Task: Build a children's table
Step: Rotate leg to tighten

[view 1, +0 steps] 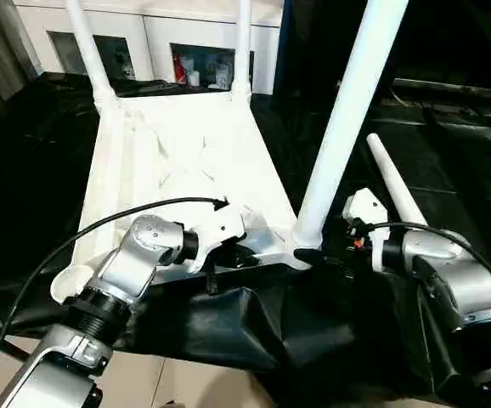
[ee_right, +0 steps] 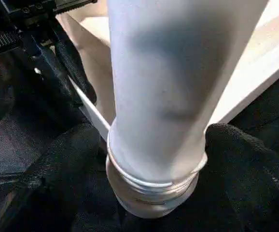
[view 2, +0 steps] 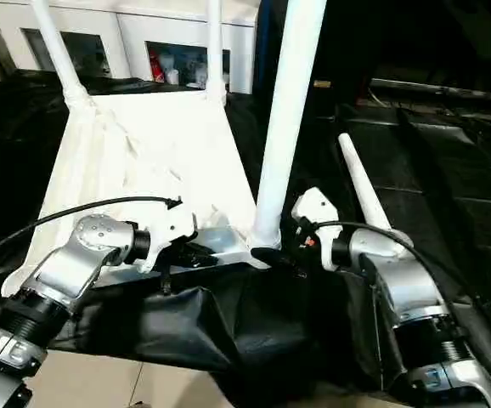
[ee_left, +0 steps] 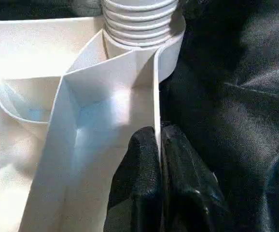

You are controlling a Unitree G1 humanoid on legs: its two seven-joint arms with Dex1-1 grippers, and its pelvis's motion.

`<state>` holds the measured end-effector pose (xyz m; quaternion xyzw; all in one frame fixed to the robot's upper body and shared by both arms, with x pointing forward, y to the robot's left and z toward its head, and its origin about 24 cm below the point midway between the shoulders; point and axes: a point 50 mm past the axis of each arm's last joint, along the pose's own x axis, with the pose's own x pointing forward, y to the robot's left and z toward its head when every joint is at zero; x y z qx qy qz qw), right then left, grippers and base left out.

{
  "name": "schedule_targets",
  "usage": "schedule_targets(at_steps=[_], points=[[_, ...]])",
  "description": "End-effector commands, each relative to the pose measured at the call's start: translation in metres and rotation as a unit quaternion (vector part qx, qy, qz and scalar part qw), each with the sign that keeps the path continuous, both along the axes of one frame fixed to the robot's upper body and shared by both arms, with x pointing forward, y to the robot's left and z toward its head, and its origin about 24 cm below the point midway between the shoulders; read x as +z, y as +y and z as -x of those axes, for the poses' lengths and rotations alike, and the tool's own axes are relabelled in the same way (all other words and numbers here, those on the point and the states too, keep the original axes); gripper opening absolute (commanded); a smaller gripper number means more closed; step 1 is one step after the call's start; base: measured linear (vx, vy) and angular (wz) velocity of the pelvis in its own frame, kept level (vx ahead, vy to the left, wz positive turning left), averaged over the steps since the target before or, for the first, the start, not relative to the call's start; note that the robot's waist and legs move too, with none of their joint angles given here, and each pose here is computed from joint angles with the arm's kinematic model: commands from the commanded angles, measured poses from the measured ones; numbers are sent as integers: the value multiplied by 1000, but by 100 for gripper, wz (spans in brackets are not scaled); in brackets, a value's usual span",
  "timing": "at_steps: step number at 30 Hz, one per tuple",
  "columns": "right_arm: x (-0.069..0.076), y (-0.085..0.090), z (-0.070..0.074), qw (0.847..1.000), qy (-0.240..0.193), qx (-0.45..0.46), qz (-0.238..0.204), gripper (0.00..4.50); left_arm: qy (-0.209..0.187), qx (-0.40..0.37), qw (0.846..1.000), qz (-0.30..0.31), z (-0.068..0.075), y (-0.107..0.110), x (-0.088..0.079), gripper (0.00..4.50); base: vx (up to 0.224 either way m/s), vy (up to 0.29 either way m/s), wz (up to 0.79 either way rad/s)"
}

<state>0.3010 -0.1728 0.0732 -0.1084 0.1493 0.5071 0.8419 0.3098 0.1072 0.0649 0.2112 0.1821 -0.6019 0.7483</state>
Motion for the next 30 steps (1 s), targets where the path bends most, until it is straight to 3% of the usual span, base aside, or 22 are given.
schedule_targets(at_steps=[1,10,20,23,24,28,29,30], points=[[0,1,-1,1000,-4,5,1,368,-29,-37,998,32,2,-15,18,0,0,0,0],[-1,3,-1,1000,-1,10,-3,287,-28,-35,999,30,2,-14,18,0,0,0,0],[-6,5,0,1000,5,7,-12,272,-23,-32,999,30,1,-14,17,0,0,0,0],[-14,7,1,1000,15,-15,-11,272,-27,5,999,35,-6,-16,16,0,0,0,0],[-24,9,-2,998,19,-61,1,272,-36,78,996,40,-18,-18,15,0,0,0,0],[-41,16,-14,983,19,-180,5,272,-38,159,986,31,-31,-25,9,0,0,0,0],[-44,18,-17,977,28,-213,-9,272,-35,175,983,33,-34,-28,8,0,0,0,0],[-52,28,-24,954,50,-293,-34,272,-28,216,975,38,-39,-39,5,0,0,0,0]])
